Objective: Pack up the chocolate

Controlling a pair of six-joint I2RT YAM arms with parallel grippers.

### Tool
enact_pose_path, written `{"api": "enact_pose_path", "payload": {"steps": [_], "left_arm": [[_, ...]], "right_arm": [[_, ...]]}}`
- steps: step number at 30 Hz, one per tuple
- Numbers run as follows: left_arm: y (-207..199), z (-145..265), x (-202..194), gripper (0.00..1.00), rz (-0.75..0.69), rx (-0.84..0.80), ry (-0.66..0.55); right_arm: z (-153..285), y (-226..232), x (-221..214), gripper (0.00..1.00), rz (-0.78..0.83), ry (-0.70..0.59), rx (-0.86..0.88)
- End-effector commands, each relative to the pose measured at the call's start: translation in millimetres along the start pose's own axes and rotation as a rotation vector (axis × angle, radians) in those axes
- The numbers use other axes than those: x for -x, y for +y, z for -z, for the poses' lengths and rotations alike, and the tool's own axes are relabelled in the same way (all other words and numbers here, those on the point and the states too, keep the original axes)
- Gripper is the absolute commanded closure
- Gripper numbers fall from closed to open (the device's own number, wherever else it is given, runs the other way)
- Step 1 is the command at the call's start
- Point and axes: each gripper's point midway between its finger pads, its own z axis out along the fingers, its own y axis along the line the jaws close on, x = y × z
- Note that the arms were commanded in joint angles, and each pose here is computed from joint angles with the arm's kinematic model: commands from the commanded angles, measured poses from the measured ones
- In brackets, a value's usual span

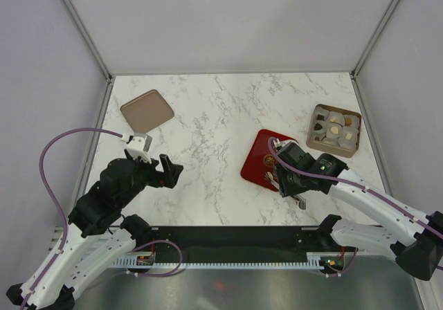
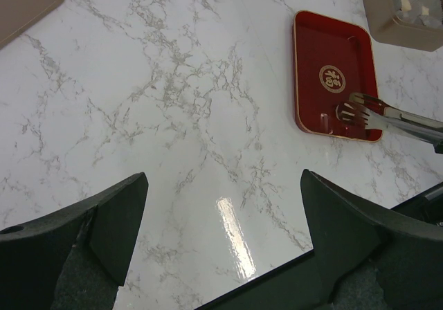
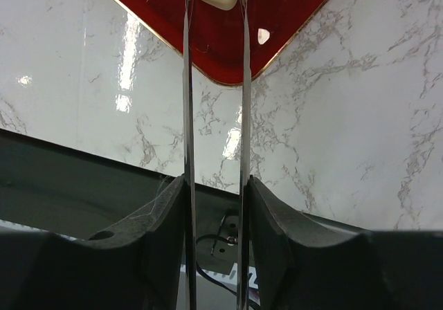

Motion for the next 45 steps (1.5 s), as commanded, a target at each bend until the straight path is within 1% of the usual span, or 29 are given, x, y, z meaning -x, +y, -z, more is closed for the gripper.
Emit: {"api": "enact_pose_path", "payload": {"steps": [1, 7, 11, 20, 28, 31, 32, 34, 35, 36, 37, 39, 40, 45], "left_arm": [[-1, -1, 6, 0.00, 0.014, 0.000, -0.026], [-1, -1, 6, 0.00, 0.016, 0.001, -0.024], [-1, -1, 6, 0.00, 0.014, 0.001, -0.024], [-1, 0, 6, 0.00, 0.018, 0.001, -0.029], [-2, 0, 7, 0.00, 0.017, -0.004, -0.029], [-3, 0, 6, 0.00, 0.016, -0.006, -0.026], [-3, 0, 7, 0.00, 0.014, -0.008, -0.027], [-3, 0, 6, 0.00, 0.013, -0.010, -0.023], [-3, 0, 6, 0.00, 0.013, -0.011, -0.026], [-4, 0, 6, 0.00, 0.015, -0.013, -0.026], [-4, 1, 6, 0.00, 0.015, -0.016, -0.026], [-5, 1, 6, 0.00, 0.012, -0.020, -0.024], [-5, 0, 5, 0.00, 0.012, -0.022, -0.020], [-7, -1, 3, 0.00, 0.007, -0.033, -0.010]], "right_arm": [[2, 2, 15, 0.55, -0.022, -0.059, -0.012], [8, 4, 27, 0.59, -0.035, -0.096, -0.010], [14, 9, 47, 0.61, -0.041, -0.143, -0.012], [10, 13, 77, 0.62, -0.048, -0.181, -0.070], [16, -9, 115, 0.62, -0.115, -0.227, -0.131], [26, -36, 127, 0.63, -0.175, -0.245, -0.172], [29, -55, 131, 0.63, -0.211, -0.249, -0.207], [35, -75, 134, 0.63, -0.247, -0.252, -0.251], [39, -95, 134, 0.63, -0.290, -0.254, -0.296], [41, -105, 134, 0.63, -0.312, -0.257, -0.319], [43, -124, 133, 0.63, -0.363, -0.254, -0.364], [43, -141, 131, 0.63, -0.399, -0.245, -0.399], [44, -156, 128, 0.63, -0.443, -0.239, -0.427], [49, -195, 121, 0.63, -0.539, -0.234, -0.524]]}}
